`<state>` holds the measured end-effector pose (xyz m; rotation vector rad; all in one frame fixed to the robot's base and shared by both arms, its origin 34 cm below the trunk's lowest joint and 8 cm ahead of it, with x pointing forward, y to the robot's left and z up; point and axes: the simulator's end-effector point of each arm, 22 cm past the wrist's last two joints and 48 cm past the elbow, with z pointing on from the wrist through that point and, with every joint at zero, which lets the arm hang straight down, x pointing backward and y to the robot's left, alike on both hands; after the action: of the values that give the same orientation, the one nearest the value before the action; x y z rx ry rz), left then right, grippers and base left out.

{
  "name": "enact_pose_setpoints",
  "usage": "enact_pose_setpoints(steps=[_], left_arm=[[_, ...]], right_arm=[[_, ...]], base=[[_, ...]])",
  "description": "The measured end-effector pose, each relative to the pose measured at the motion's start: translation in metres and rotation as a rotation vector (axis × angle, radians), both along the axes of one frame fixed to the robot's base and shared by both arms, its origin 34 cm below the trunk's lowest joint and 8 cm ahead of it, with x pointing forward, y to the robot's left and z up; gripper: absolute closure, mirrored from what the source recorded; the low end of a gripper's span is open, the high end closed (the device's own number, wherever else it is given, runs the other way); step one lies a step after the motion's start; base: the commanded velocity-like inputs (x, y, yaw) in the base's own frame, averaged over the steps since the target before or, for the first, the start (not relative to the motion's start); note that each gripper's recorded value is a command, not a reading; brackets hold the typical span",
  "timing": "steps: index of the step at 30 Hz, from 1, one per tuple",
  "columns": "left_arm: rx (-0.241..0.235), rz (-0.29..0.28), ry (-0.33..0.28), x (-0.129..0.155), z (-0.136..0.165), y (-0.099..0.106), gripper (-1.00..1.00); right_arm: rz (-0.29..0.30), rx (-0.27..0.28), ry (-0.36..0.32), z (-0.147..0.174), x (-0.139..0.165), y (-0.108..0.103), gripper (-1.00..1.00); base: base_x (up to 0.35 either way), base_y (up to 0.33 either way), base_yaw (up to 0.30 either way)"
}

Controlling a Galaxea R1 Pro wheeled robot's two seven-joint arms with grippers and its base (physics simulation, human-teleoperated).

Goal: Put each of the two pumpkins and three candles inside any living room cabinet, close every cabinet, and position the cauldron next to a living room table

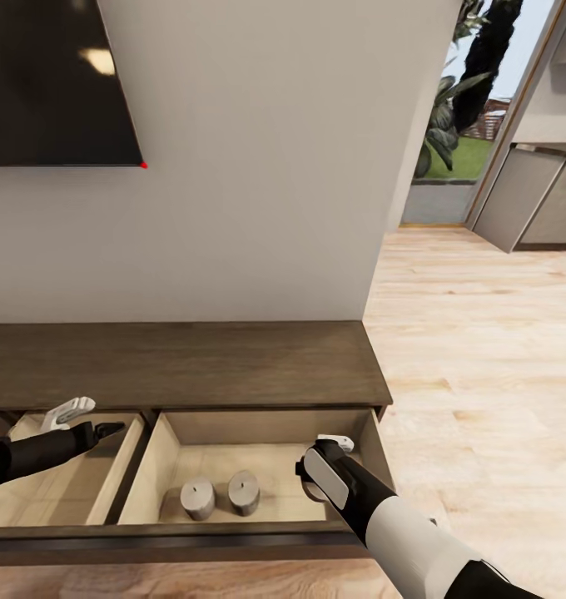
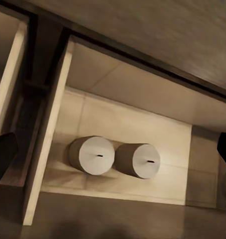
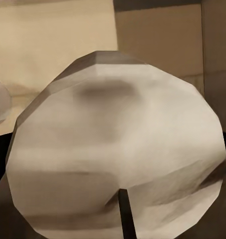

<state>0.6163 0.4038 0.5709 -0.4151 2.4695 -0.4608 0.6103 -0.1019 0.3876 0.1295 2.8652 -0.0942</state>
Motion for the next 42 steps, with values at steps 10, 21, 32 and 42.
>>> enact_pose_setpoints(steps=[10,21,32,42], left_arm=[[0.006,0.001,0.001,-0.005,-0.021,0.003,-1.00],[0.006,0.004,-0.001,-0.007,-0.031,0.004,-1.00],[0.015,0.004,0.001,-0.008,-0.032,0.006,-1.00],[0.018,0.005,0.003,-0.008,-0.032,0.007,-1.00]], right_arm=[[-0.019,0.003,-0.030,-0.020,0.001,0.000,1.00],[-0.027,0.009,-0.048,-0.029,0.002,0.001,1.00],[-0.022,0.027,-0.053,-0.029,0.003,0.006,1.00],[-0.010,0.043,-0.048,-0.030,0.002,0.010,1.00]], base=[[0.000,0.000,0.000],[0.000,0.000,0.000],[0.103,0.000,0.000],[0.125,0.010,0.000]])
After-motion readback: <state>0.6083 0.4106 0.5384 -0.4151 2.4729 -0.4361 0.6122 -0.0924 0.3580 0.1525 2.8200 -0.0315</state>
